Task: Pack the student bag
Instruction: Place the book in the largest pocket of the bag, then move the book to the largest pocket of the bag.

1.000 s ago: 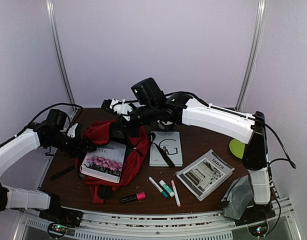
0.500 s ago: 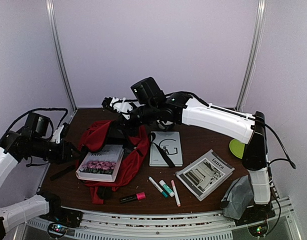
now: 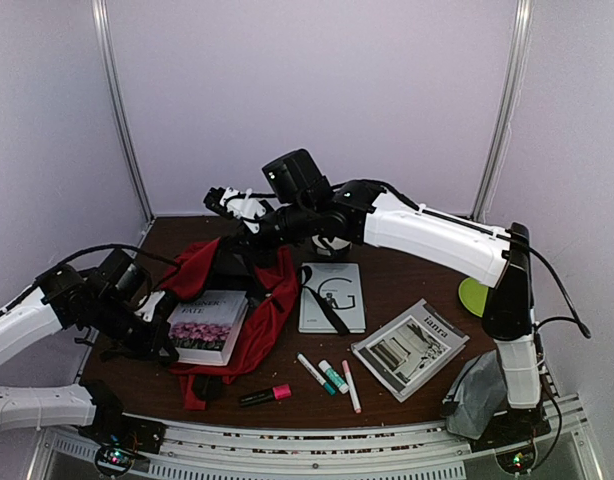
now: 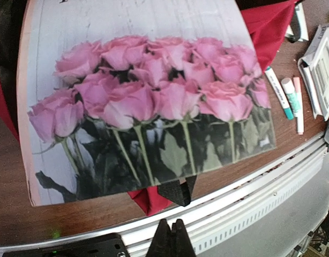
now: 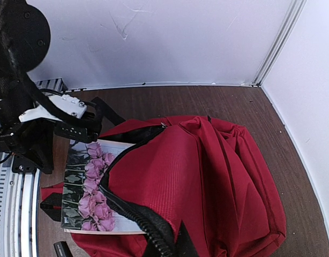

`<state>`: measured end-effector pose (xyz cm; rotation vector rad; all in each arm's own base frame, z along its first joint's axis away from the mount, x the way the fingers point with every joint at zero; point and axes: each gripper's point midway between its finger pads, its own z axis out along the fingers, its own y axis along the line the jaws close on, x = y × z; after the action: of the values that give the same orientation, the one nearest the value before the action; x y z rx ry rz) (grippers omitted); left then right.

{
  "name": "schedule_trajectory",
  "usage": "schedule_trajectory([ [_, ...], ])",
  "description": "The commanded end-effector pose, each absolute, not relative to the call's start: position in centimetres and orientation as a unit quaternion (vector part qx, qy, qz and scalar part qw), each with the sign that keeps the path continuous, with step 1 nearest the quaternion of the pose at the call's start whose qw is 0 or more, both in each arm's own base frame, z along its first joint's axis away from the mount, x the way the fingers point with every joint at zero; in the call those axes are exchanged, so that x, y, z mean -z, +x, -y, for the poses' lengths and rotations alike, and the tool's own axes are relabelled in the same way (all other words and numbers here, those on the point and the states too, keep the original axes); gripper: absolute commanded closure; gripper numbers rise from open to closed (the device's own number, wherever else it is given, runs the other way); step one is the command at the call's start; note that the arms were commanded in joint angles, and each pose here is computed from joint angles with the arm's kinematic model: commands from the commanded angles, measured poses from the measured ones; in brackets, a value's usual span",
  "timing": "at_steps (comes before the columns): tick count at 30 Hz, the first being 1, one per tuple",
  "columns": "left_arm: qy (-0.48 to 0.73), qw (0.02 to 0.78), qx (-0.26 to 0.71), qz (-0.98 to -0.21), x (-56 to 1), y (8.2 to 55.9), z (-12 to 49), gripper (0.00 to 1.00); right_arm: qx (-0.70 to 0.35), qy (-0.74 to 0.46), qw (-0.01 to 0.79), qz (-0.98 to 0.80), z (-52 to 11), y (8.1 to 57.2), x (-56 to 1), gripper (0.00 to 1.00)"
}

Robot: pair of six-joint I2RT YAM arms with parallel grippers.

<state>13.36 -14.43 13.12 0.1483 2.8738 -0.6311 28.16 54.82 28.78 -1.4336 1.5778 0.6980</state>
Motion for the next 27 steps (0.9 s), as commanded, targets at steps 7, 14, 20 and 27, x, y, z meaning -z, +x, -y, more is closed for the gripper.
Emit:
schedule_trajectory([
  [7,0.046,0.164,0.192,-0.966,-10.4,18.7,15.9,1.0,-0.312,-0.586,0.444,-0.602,-55.2,26.9,-31.1,1.0],
  [14,0.024,0.283,0.202,-0.937,-10.0,24.2,17.2,1.0,-0.328,-0.592,0.443,-0.588,-55.2,25.9,-31.7,1.0],
  [20,0.02,0.298,0.209,-0.931,-8.2,27.1,19.1,1.0,-0.327,-0.589,0.439,-0.594,-55.4,26.1,-31.2,1.0],
  [27,-0.002,0.352,0.22,-0.91,-7.7,30.1,20.0,1.0,-0.327,-0.59,0.43,-0.6,-55.4,26.0,-30.5,1.0],
])
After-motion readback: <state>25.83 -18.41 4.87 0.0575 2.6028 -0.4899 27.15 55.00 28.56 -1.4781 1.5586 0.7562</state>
